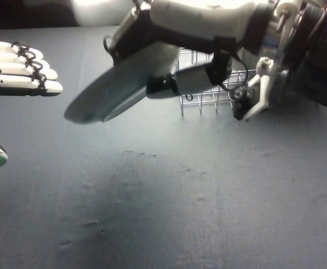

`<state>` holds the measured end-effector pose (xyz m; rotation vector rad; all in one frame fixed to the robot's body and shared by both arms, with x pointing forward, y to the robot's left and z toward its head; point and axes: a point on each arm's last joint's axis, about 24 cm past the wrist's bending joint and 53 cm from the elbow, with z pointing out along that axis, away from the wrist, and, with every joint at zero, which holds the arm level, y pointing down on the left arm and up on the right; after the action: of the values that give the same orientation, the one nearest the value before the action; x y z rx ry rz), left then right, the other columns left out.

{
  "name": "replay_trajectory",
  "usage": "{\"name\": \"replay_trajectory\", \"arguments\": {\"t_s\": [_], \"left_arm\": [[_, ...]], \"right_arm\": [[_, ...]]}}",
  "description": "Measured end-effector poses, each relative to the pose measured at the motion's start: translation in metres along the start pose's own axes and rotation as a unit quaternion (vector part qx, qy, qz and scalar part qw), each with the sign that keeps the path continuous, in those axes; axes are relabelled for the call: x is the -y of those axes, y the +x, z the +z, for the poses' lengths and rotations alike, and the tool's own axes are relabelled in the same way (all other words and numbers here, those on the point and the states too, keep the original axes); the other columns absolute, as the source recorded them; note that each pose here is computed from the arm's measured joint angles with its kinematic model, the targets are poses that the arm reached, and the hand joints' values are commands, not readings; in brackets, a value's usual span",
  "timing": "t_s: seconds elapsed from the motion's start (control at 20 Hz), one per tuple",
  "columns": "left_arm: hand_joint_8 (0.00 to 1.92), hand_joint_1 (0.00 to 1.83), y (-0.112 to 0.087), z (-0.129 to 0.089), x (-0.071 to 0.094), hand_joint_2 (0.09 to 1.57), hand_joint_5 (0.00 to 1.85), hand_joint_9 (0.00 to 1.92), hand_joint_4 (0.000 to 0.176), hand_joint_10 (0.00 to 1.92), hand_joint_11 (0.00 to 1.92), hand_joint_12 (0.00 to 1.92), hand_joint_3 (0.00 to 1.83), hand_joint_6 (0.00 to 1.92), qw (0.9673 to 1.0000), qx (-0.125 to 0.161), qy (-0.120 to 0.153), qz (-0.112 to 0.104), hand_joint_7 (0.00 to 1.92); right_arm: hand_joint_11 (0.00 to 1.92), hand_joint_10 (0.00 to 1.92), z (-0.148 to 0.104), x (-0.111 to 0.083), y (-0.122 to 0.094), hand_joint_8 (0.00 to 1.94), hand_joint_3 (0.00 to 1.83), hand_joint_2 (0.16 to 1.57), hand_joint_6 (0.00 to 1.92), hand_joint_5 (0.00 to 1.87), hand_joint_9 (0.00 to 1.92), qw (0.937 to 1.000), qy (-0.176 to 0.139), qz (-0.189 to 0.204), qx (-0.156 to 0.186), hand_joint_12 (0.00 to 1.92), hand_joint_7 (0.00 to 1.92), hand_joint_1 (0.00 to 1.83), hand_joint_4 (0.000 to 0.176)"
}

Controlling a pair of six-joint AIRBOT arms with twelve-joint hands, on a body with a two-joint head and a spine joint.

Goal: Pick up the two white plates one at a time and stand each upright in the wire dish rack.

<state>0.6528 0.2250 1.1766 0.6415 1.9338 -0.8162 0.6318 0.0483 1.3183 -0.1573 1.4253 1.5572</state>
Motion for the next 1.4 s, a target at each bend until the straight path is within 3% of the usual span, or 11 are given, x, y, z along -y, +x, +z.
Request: {"name": "replay_trajectory", "arguments": {"t_s": [0.2,0.35,0.75,0.9,1.15,1.4], "left_arm": [[0.0,0.0,0.0,0.0,0.0,1.04,0.0,0.0,0.0,0.0,0.0,0.0,0.01,0.0,1.0,0.0,0.0,0.0,0.0],[0.0,0.0,0.0,0.0,0.0,1.04,0.0,0.0,0.0,0.0,0.0,0.0,0.0,0.0,1.0,0.0,0.0,0.0,0.0],[0.0,0.0,0.001,0.0,-0.001,1.03,0.0,0.0,0.0,0.0,0.0,0.0,0.0,0.0,1.0,-0.001,-0.001,0.0,0.0],[0.0,0.0,0.003,0.0,-0.001,1.04,0.0,0.0,0.0,0.0,0.0,0.0,0.0,0.0,1.0,-0.005,-0.001,-0.001,0.0],[0.0,0.0,0.004,0.0,-0.003,1.04,0.0,0.0,0.0,0.0,0.0,0.0,0.0,0.0,1.0,-0.005,-0.003,-0.001,0.0],[0.0,0.0,0.004,0.0,-0.003,1.04,0.0,0.0,0.0,0.0,0.0,0.0,0.0,0.0,1.0,-0.005,-0.003,-0.001,0.0]], "right_arm": [[1.02,1.0,0.0,0.004,-0.028,0.78,0.0,1.07,0.95,0.96,1.07,0.997,0.022,0.063,0.039,1.15,1.06,1.39,0.0],[1.03,0.98,-0.003,0.008,-0.051,0.72,0.0,1.06,0.92,0.99,1.07,0.9916,0.032,0.104,0.07,1.16,1.09,1.39,0.0],[1.0,1.02,-0.015,0.02,-0.085,0.81,0.0,1.08,1.0,0.95,1.04,0.9711,0.064,0.198,0.117,1.17,1.05,1.38,0.0],[0.99,1.02,-0.024,0.032,-0.088,0.74,0.0,1.07,0.95,0.97,1.05,0.9658,0.087,0.213,0.119,1.2,1.08,1.39,0.0],[1.02,1.02,-0.039,0.046,-0.095,0.86,0.0,1.08,0.98,0.95,1.05,0.9624,0.112,0.215,0.123,1.17,1.03,1.38,0.0],[1.03,1.0,-0.046,0.064,-0.084,0.8,0.0,1.07,0.97,0.95,1.06,0.9596,0.14,0.218,0.112,1.16,1.06,1.39,0.0]]}}
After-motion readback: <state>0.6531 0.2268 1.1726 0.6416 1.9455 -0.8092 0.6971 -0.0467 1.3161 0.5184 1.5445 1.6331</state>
